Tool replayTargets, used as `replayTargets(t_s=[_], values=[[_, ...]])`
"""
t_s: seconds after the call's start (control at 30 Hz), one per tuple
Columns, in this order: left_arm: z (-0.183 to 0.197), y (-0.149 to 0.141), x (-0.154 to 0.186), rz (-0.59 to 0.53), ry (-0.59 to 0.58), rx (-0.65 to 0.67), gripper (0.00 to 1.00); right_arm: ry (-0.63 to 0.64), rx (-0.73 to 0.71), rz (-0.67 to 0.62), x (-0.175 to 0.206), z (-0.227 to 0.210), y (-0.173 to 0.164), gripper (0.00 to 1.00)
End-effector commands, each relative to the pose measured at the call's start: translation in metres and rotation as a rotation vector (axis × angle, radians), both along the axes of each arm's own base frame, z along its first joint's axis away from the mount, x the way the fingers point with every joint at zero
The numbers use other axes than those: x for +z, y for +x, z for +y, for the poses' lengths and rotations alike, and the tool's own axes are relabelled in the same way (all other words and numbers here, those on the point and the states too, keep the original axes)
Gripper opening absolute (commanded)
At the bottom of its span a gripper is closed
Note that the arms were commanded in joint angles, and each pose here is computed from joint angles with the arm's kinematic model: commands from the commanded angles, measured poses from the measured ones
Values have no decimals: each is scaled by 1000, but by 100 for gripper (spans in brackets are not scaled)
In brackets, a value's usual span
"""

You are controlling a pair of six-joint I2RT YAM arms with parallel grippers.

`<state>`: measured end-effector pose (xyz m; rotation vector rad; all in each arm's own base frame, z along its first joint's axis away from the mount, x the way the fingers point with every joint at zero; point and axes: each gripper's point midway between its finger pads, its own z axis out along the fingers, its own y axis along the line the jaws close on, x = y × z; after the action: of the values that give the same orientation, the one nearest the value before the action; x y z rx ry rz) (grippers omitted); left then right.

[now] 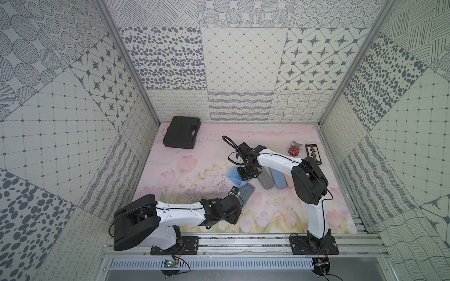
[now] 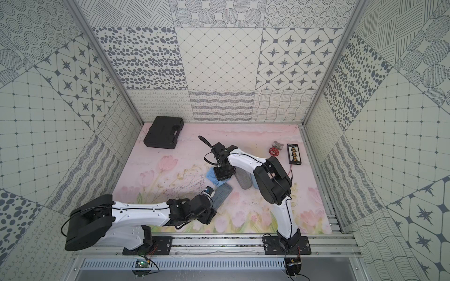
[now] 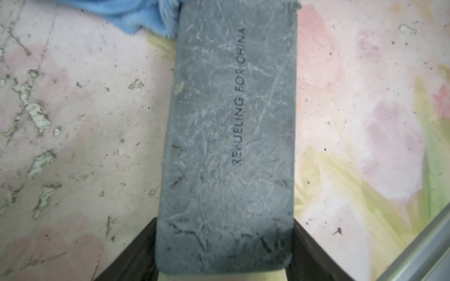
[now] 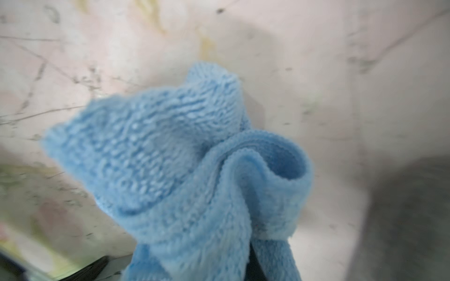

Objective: Wipe the eyeglass case
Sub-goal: Wipe the dirt from the eyeglass case.

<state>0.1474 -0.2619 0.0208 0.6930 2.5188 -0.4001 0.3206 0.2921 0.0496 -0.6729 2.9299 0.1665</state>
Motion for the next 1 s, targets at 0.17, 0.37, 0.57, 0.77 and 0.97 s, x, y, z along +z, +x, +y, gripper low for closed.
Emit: replayTargets(t_s=[0.17,0.37,0.57,0.77,0.97], values=[[38,-7,-14,49,116,99,0,266,225,195,43,91,-76,0],[47,-9,-16,59,92,146,0,306,84,367,-6,52,-81,0],[51,-12,-17,67,98,144,0,-253,70,51,-18,-65,-10,0],[46,-13,-14,73,88,125,0,-246,131,-193,38,-45,32,0],[45,-13,-14,77,83,127,0,-328,283,-187,24,-21,34,0]])
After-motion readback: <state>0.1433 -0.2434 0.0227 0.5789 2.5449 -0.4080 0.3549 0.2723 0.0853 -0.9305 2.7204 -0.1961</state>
